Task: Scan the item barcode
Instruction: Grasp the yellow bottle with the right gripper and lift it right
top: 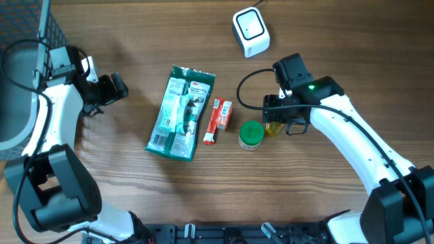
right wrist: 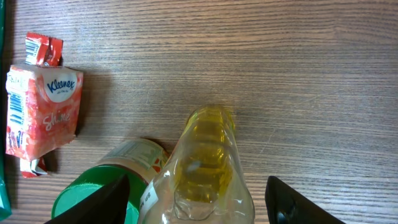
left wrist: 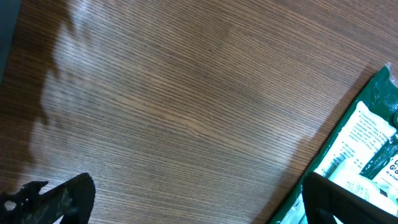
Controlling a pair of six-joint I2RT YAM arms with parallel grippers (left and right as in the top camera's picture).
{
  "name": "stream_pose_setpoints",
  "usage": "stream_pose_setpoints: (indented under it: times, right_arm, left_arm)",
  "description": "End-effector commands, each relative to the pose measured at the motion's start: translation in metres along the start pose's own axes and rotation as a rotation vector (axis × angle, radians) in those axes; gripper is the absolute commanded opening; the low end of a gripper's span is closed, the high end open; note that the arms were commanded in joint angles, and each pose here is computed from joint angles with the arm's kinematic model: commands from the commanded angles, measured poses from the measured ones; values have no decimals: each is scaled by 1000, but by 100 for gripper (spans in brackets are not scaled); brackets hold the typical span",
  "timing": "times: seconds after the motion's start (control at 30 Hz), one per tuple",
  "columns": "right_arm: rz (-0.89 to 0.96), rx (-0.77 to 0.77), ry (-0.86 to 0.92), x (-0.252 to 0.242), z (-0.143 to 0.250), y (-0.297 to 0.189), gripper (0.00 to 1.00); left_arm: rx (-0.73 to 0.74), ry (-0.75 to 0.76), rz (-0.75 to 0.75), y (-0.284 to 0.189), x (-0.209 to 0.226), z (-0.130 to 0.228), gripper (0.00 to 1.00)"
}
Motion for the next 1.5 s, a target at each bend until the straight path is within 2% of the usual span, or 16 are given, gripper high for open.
stream_pose_setpoints:
  times: [0.0, 0.13, 0.3, 1.47]
  right_arm:
    - [24, 10, 12, -2, 1, 6, 70]
    - [25, 17, 13, -2, 3, 6, 69]
    - [26, 31, 12, -3, 6, 5, 61]
    - [25, 27, 36, -3, 5, 6, 61]
  left_arm:
    - [19, -3, 0, 5, 4, 4, 100]
    - [19, -3, 0, 5, 4, 4, 100]
    - [19, -3, 0, 5, 4, 4, 100]
    - [19, -3, 0, 5, 4, 4, 100]
Point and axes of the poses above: each gripper's point midway between its finger pads, its own y axis out along the fingers, its own x axis along the line the jaws close on, z = x × y, the point moved 3 cm from there along -y, back along the fingers, and after that the axes turned 7 degrees about -y, right-handed, at the moved point
